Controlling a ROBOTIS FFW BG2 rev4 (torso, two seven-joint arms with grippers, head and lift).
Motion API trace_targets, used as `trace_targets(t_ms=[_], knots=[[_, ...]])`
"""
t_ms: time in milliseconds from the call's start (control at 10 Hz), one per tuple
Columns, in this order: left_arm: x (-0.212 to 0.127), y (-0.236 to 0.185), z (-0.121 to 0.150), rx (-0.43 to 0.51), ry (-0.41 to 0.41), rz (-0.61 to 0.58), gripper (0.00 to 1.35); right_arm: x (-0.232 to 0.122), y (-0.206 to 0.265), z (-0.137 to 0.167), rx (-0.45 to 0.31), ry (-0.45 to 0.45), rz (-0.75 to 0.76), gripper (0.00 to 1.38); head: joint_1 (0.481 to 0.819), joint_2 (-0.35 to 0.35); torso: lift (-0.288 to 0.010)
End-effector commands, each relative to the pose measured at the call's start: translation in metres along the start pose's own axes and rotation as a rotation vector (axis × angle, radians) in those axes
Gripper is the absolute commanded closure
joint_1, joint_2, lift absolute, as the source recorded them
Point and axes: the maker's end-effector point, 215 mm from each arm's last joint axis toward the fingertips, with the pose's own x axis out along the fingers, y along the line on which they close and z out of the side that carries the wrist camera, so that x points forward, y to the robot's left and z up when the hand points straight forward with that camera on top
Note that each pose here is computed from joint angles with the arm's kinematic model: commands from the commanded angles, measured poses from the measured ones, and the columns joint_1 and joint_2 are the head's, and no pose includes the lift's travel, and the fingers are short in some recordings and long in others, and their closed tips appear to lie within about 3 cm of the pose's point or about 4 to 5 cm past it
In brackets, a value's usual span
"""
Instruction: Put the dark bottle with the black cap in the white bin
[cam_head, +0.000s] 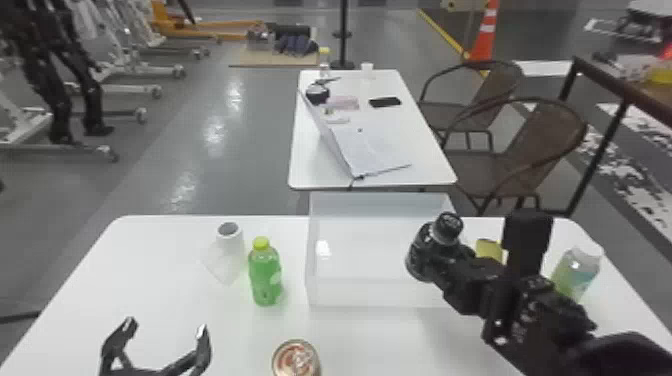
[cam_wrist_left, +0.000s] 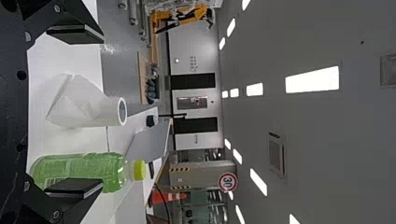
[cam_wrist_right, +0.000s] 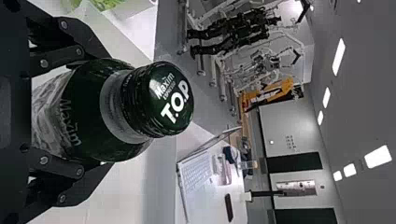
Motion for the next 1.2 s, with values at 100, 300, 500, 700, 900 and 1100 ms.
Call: trace_targets(t_ms=[100,300,500,700,900,1100], knots=[[0.000,0.000,0.000,-0.005,0.000,0.002,0.21,0.020,-0.019,0.014,-0.009,-0.046,-0.016,1.02,0.549,0.000,-0.100],[0.000,0.001,0.001,-0.006,-0.005,0.005,0.21,0.032,-0.041,-0.001,-0.021,-0.035,-0.051,1.02,0.549,0.000,-0.100],[0.000,0.002,0.001,-0.005,-0.005,0.006,0.21,0.040,-0.061,-0.017,-0.023,-0.029,-0.080,1.02,0.549,0.000,-0.100],[-0.001,0.003,0.001,-0.004,-0.005,0.008,0.21,0.049,-0.071,-0.021,-0.030,-0.043,-0.074,1.02,0.549,0.000,-0.100],[-0.002,0.004,0.000,-0.002,-0.004,0.010,0.21,0.052,-0.075,-0.023,-0.028,-0.042,-0.069,0.78,0.549,0.000,-0.100],[-0.002,0.004,0.000,-0.002,-0.004,0.010,0.21,0.051,-0.074,-0.025,-0.022,-0.042,-0.068,0.07,0.549,0.000,-0.100]])
